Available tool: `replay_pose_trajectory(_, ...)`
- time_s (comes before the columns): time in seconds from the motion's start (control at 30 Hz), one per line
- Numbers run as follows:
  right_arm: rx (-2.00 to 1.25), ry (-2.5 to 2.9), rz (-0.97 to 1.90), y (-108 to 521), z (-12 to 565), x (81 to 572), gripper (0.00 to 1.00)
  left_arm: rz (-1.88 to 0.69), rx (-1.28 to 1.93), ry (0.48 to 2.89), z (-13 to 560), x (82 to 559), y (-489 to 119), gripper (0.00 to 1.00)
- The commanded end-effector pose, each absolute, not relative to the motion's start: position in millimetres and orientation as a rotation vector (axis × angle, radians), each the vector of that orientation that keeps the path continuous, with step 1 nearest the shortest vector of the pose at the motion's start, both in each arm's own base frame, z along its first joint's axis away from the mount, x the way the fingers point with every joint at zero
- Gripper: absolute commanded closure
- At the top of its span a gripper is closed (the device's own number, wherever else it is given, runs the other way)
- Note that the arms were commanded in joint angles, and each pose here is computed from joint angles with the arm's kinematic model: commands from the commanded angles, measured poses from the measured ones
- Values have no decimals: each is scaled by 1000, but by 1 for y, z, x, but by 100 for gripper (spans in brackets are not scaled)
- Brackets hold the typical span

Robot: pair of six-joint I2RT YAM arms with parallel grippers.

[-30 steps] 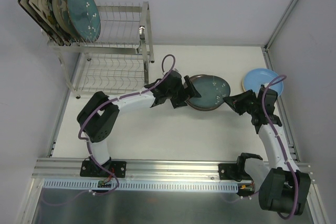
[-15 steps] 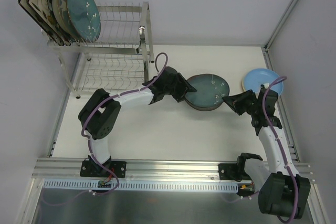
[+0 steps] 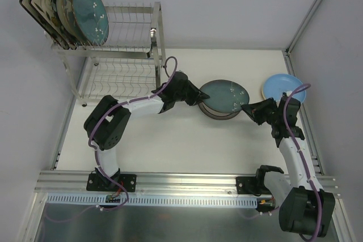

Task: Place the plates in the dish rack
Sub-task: Pass the plate from the right arm to the left

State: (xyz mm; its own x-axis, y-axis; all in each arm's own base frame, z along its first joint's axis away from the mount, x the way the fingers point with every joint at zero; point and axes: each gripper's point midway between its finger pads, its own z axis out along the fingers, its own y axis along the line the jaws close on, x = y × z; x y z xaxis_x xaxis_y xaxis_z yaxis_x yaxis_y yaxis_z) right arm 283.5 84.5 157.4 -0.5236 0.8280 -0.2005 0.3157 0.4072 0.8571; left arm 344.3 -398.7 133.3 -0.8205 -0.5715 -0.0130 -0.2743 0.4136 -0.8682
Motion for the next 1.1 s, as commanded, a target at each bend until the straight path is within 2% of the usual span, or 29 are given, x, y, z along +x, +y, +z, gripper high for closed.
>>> replay_pose_trajectory(0.0, 741, 1964, 1169, 102, 206, 283, 99, -1557, -654, 2237, 183, 346, -415, 100)
replay_pose_trajectory(0.07, 750, 2006, 1136, 101, 199, 280, 99, -1575, -630, 2224, 188, 346, -416, 100)
replay_pose_trajectory(0.17, 765, 2055, 1084, 97, 193, 274, 92, -1589, -532, 2205, 197, 343, -418, 100)
replay_pose_trajectory(0.37, 742, 2143, 968, 89, 186, 268, 72, -1565, -359, 2160, 207, 340, -417, 100)
replay_pose_trajectory(0.47, 722, 2179, 931, 87, 183, 266, 59, -1566, -308, 2134, 214, 338, -418, 100)
replay_pose_trajectory(0.5, 715, 2185, 918, 85, 183, 266, 51, -1565, -284, 2123, 217, 338, -418, 100)
replay_pose_trajectory(0.7, 675, 2231, 880, 84, 178, 258, 21, -1546, -183, 2070, 231, 338, -418, 100)
replay_pose_trajectory(0.83, 639, 2273, 827, 80, 176, 250, 9, -1521, -97, 2045, 235, 336, -418, 100)
replay_pose_trajectory(0.87, 612, 2272, 795, 77, 178, 249, 3, -1504, -54, 2034, 235, 336, -419, 100)
replay_pose_trajectory(1.07, 597, 2297, 625, 58, 176, 238, 0, -1451, 154, 1964, 248, 330, -422, 100)
